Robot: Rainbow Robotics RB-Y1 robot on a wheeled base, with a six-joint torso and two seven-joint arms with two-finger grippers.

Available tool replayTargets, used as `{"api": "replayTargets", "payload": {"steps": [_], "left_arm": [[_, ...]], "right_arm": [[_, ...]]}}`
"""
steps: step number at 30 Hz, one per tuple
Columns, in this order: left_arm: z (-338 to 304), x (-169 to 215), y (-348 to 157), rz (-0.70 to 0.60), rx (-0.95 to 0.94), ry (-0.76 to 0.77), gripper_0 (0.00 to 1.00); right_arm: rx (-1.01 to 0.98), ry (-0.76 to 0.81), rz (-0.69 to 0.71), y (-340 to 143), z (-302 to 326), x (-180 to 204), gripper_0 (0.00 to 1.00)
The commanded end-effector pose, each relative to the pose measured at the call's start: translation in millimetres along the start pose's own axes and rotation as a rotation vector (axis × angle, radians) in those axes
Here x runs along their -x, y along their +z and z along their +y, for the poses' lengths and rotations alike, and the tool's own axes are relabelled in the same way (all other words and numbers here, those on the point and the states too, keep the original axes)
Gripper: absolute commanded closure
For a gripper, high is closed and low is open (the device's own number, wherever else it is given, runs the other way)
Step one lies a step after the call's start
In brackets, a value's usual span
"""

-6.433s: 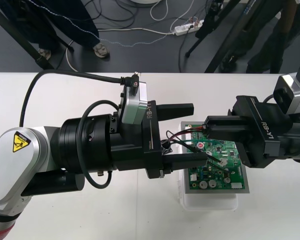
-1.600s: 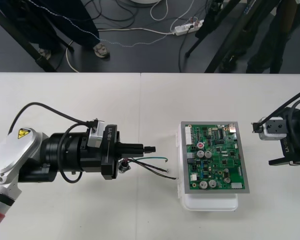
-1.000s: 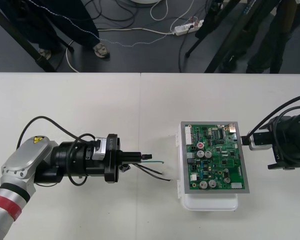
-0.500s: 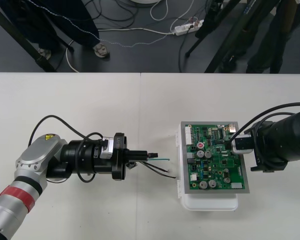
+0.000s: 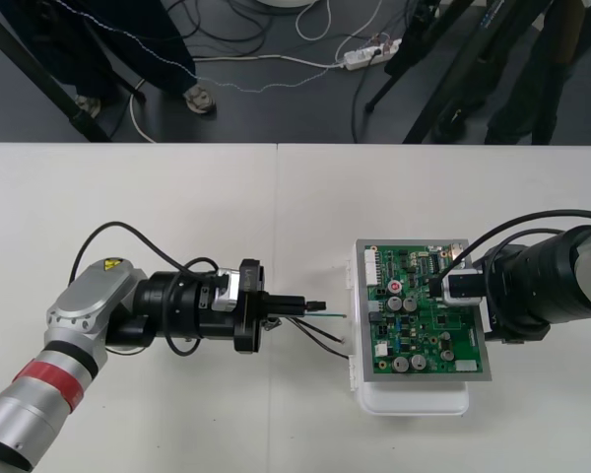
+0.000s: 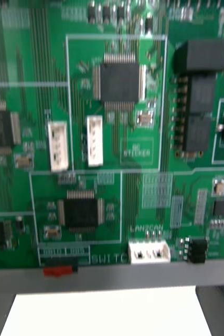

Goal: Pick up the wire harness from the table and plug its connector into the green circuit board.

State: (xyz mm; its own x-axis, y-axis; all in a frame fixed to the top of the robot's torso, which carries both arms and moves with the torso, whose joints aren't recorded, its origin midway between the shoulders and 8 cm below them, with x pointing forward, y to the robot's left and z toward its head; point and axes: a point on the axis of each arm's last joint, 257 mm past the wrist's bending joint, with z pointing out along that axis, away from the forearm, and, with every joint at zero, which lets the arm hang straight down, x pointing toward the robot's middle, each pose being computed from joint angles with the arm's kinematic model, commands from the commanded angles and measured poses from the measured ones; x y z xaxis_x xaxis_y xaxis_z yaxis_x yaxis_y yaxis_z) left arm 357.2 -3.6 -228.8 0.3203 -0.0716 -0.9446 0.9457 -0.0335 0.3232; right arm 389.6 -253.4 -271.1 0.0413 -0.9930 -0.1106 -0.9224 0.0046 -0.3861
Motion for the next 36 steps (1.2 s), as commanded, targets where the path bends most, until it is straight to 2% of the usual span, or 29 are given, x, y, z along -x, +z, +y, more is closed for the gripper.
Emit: {"api": "replayTargets", "payload": {"steps": [1,36], "left_arm": [[-2,15,26,-0.047,-0.047,0.051,1.0],[-1,3,59,-0.034,0.001,-0.01,1.0]], "right_arm": [[-0.022,0.027,-0.016,-1,3,17,0.0],[-0.02,0.034,0.002,2,17,17,0.0]]}}
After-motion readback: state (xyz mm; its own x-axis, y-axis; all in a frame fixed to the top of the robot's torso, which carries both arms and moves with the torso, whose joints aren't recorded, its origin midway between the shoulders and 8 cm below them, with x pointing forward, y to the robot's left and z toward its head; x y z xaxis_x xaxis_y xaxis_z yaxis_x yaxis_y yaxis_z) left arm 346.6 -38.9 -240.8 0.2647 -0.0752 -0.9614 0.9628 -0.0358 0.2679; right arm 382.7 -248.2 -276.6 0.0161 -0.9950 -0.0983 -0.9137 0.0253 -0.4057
